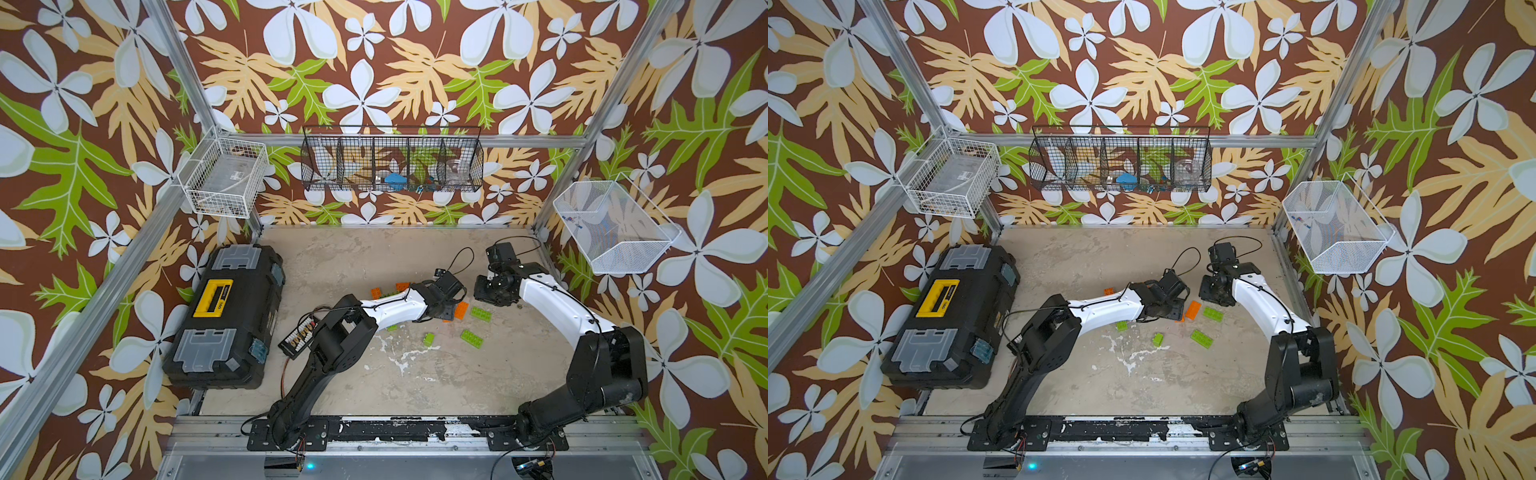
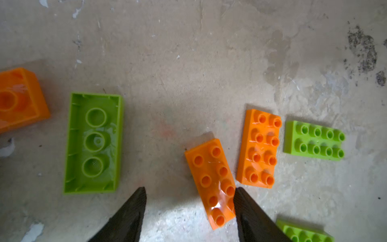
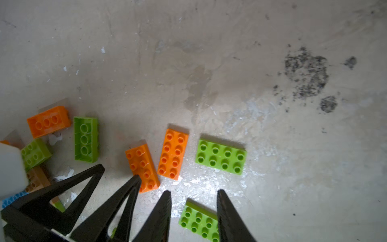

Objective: Assemble a small pinwheel with lego
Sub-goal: Move the lego brick at the center of the board.

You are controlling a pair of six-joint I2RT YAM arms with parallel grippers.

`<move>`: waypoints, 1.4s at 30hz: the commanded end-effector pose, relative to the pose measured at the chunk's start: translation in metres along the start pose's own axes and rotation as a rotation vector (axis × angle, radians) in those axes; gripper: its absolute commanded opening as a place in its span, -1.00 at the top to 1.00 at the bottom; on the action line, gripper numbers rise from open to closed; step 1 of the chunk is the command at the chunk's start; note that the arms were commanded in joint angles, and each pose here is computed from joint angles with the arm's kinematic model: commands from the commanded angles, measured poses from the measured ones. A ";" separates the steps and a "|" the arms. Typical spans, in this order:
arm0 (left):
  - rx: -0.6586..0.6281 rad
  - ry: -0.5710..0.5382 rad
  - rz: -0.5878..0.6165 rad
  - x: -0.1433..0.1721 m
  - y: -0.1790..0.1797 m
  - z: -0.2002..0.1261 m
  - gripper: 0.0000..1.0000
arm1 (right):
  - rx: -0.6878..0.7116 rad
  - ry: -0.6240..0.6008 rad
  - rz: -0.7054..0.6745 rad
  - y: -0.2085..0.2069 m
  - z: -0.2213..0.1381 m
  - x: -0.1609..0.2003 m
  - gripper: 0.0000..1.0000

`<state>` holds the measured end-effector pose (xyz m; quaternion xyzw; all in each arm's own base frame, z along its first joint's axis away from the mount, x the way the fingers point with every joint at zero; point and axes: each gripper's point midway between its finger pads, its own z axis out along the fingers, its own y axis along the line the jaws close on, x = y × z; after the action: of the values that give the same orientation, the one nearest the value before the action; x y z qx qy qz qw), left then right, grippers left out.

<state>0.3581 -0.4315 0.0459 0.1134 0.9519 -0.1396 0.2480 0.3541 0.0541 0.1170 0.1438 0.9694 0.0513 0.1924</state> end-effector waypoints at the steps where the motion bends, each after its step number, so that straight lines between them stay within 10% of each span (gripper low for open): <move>1: -0.019 0.027 0.023 0.004 0.001 0.004 -0.39 | 0.022 -0.010 0.025 -0.008 -0.004 0.000 0.24; 15: -0.045 0.058 0.067 0.013 -0.010 0.024 -0.10 | 0.030 -0.004 0.016 -0.014 -0.008 0.006 0.24; 24: -0.075 0.089 0.079 0.036 -0.003 0.007 0.44 | 0.026 -0.010 0.018 -0.015 -0.011 0.008 0.25; 42: -0.117 0.147 0.075 0.128 0.046 -0.056 0.47 | -0.023 -0.003 0.012 -0.007 -0.013 0.009 0.25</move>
<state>0.2420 -0.3753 0.0235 0.1608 0.9644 -0.0947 0.1873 0.3391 0.0491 0.1219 0.1496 0.9678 0.0617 0.1926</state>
